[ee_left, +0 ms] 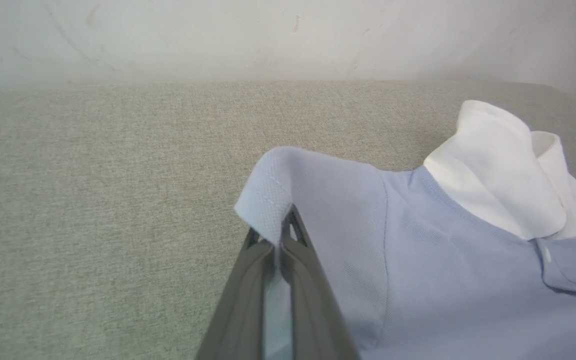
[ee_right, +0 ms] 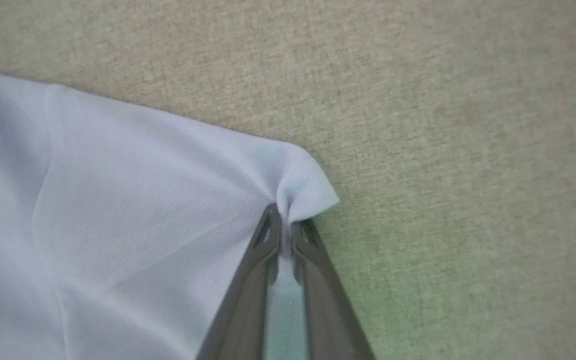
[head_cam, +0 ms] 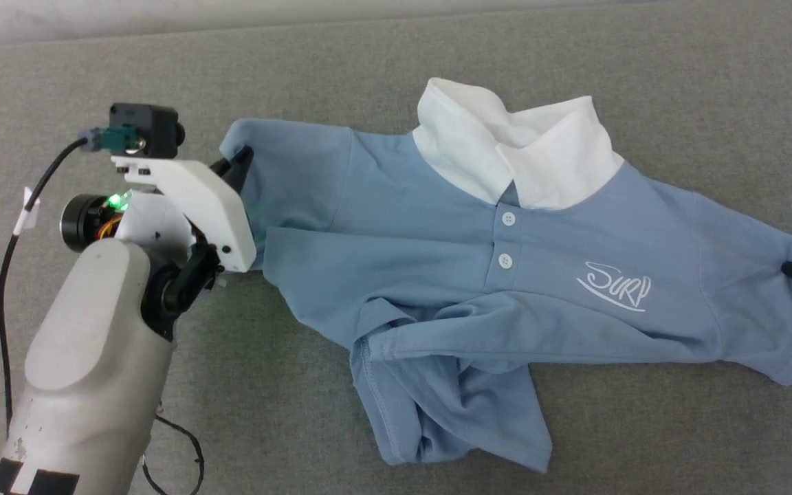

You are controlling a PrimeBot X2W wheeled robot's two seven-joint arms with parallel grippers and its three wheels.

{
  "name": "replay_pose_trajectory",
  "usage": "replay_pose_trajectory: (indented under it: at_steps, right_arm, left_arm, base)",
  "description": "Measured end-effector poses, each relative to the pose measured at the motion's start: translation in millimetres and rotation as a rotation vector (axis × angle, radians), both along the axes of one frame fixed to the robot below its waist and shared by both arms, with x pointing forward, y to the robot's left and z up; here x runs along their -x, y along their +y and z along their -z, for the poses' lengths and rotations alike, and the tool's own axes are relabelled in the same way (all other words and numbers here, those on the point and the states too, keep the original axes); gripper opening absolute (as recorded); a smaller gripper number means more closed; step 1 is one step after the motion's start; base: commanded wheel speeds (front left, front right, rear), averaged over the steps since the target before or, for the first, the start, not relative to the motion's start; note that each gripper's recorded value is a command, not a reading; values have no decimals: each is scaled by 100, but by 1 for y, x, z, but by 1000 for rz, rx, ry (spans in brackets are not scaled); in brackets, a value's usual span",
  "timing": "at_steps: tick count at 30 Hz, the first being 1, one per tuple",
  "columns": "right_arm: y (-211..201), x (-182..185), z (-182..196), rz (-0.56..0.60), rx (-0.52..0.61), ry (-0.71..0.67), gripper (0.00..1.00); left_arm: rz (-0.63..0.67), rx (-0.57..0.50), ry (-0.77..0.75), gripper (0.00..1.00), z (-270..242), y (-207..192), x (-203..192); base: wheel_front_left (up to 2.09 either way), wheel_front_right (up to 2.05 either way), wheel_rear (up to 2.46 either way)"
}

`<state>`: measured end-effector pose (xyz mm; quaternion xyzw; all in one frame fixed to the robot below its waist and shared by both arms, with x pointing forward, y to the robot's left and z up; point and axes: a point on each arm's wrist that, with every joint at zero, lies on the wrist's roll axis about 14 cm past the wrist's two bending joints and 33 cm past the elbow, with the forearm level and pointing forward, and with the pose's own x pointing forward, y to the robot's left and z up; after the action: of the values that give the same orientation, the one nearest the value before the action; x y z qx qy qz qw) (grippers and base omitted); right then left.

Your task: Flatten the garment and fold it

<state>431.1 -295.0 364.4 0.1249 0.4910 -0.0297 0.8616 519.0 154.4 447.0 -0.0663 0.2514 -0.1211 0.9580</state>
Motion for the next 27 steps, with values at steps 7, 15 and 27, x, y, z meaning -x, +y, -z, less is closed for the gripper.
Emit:
replay_pose_trajectory:
  at_steps: [7, 15, 27]
  right_arm:
    - [5, -31, -64, -74, 73, -261, 0]
    - [0, -66, -204, -101, 146, -639, 0]
    - [16, -154, -377, -64, 309, -1245, 0]
  left_arm:
    - [-56, -45, -160, 0, -52, 29, -8]
    - [-93, -158, -437, 0, -169, 54, -22]
    - [-174, -241, -806, 0, -295, 59, -90]
  base:
    - [0, 0, 0]
    - [0, 0, 0]
    - [0, 0, 0]
